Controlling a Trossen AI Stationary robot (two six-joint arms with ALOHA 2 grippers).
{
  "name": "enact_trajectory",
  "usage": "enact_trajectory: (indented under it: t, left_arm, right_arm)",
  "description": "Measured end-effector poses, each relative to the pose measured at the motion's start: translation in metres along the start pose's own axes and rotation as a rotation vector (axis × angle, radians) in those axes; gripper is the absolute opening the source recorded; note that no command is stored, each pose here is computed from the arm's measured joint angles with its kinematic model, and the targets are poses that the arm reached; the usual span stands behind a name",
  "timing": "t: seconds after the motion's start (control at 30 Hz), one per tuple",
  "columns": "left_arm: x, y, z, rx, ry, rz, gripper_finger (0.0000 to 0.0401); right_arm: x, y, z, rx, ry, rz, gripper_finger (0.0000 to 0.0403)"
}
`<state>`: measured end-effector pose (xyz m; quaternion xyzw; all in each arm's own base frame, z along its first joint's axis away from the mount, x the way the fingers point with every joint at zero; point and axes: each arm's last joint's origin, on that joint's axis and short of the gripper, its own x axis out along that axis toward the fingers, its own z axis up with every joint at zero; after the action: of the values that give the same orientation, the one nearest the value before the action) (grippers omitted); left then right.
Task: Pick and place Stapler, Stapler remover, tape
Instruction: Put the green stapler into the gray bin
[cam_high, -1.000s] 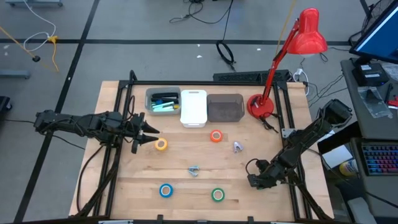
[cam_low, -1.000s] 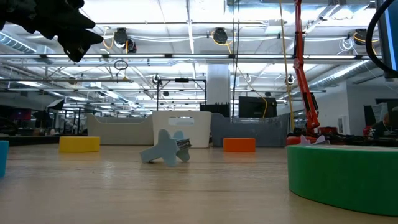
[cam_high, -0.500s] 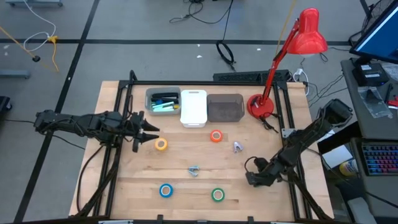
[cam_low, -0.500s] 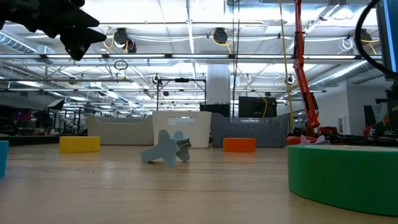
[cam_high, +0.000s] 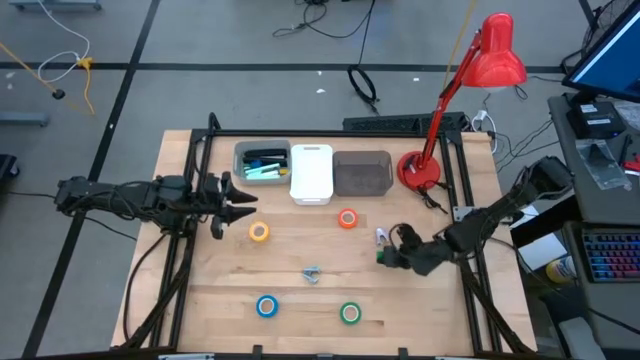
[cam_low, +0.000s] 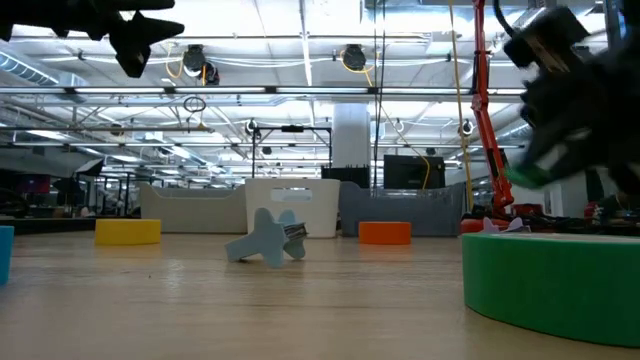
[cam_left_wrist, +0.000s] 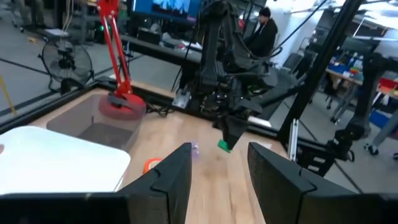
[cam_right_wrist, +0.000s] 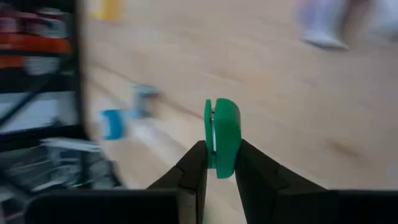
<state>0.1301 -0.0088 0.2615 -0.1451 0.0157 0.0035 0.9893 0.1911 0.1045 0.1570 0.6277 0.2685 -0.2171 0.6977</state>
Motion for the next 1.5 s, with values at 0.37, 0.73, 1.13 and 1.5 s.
enact_trajectory:
  t: [0.37,0.73,1.13,1.5]
  left_arm:
    - [0.029,0.001,-0.005,-0.133,-0.020,0.066,0.0159]
    - [0.075,-0.003,-0.013,-0.215,-0.095,-0.040,0.0159]
    - [0.161,-0.008,0.010,-0.096,0.063,-0.010,0.0159]
    - [0.212,0.015,0.016,-0.128,0.167,-0.114,0.0159]
  right_arm:
    - [0.009,0.044,0.056,-0.268,-0.228,0.300,0.0060]
    - [0.004,0.062,0.097,-0.533,-0.392,0.431,0.0058]
    - [-0.001,0.071,0.101,-0.704,-0.398,0.535,0.0058]
    - [-0.001,0.071,0.099,-0.750,-0.358,0.564,0.0060]
